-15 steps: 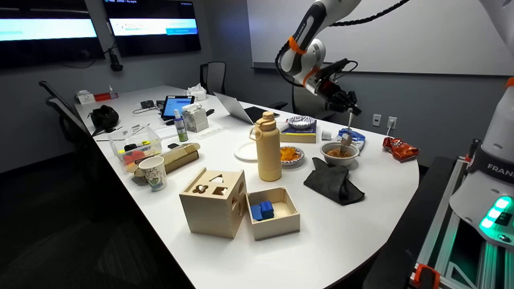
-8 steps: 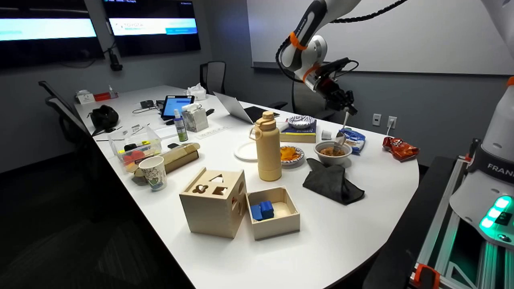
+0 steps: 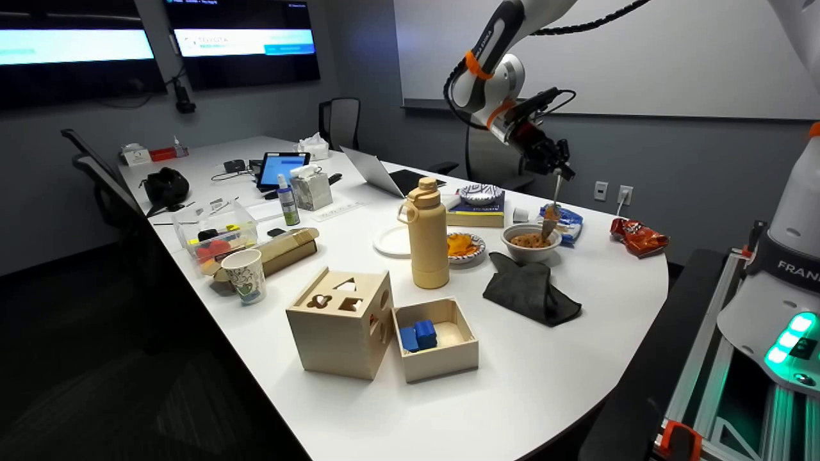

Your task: Use the spatula to stir the contents in the bowl

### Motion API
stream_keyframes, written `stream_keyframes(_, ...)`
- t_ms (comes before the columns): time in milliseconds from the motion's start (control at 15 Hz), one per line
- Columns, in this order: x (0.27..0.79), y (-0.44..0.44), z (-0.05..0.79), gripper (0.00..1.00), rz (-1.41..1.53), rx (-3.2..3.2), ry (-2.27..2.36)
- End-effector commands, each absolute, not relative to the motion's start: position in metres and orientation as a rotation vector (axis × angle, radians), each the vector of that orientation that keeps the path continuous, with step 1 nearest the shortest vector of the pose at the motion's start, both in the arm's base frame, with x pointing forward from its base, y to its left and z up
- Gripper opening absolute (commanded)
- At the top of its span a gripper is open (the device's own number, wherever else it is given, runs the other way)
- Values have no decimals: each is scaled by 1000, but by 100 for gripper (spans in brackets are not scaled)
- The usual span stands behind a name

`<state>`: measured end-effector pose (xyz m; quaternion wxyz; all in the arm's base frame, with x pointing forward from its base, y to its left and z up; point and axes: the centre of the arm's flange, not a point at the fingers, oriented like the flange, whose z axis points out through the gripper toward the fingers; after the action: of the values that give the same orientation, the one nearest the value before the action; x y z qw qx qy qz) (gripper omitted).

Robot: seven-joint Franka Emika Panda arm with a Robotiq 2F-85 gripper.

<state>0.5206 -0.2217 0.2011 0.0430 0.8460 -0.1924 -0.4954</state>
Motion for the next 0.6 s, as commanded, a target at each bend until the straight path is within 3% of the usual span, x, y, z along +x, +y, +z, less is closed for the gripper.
stream_keyframes(0, 520, -217, 203, 1, -1580, 2530, -581)
stream_keyframes(533, 525, -198, 199, 1, -1611, 2626, -477)
